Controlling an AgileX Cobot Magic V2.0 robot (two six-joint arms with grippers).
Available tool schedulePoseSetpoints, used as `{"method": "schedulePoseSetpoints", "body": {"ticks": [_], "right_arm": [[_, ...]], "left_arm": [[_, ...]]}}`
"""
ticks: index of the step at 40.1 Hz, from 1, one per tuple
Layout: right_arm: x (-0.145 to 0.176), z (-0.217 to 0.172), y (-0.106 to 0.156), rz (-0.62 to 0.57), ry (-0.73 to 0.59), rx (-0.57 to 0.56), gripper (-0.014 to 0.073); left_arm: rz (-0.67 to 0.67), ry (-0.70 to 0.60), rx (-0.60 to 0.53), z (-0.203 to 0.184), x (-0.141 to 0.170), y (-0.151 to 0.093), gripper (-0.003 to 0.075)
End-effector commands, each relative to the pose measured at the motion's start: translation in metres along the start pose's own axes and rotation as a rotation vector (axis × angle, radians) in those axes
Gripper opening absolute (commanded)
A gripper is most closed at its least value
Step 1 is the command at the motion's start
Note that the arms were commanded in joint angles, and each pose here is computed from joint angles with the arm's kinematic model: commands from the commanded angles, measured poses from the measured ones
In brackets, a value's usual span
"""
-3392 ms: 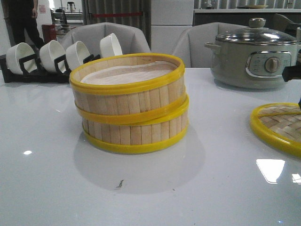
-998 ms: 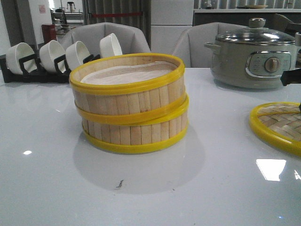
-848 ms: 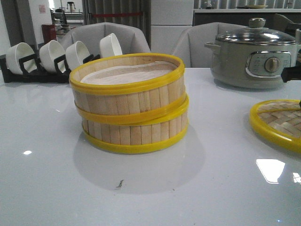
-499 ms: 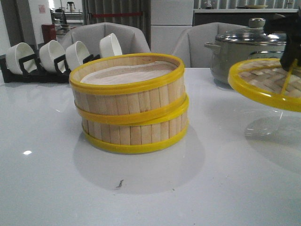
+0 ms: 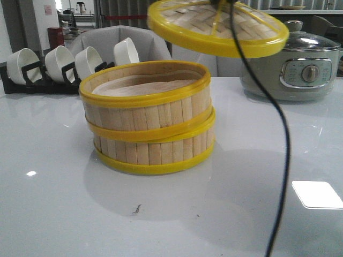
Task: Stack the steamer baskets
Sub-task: 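Lower the held lid onto the top basket of the stack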
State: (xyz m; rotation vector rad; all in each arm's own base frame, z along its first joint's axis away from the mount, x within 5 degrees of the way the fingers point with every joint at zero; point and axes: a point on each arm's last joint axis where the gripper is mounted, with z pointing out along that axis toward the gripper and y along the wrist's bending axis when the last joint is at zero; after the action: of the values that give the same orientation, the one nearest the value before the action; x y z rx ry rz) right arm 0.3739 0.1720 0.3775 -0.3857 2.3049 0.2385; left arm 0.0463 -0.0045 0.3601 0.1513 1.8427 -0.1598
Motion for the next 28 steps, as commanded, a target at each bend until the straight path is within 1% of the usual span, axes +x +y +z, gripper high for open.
{"method": "schedulePoseSetpoints", "body": {"ticks": [1,8,16,21,28], "right_arm": [[-0.024,-0.021,0.021,-0.031,-0.113,-0.044,0.0027],[-0.031,0.0,0.052,-0.074,-0.075,-0.088,0.0027],[-0.032,0.014,0.077,-0.108,-0.065,-0.126,0.0027],[-0.03,0.021,0.083,-0.124,-0.06,-0.135,0.0027],[-0.028,0.028,0.083,-0.124,-0.05,-0.135,0.0027]], "left_arm": [[-0.006,-0.099,0.014,-0.003,-0.015,-0.001,0.0085],[-0.006,-0.099,0.014,-0.003,-0.015,-0.001,0.0085],[-0.006,-0.099,0.014,-0.003,-0.015,-0.001,0.0085],[-0.006,-0.099,0.014,-0.003,-0.015,-0.001,0.0085],[-0.006,-0.099,0.014,-0.003,-0.015,-0.001,0.0085]]}}
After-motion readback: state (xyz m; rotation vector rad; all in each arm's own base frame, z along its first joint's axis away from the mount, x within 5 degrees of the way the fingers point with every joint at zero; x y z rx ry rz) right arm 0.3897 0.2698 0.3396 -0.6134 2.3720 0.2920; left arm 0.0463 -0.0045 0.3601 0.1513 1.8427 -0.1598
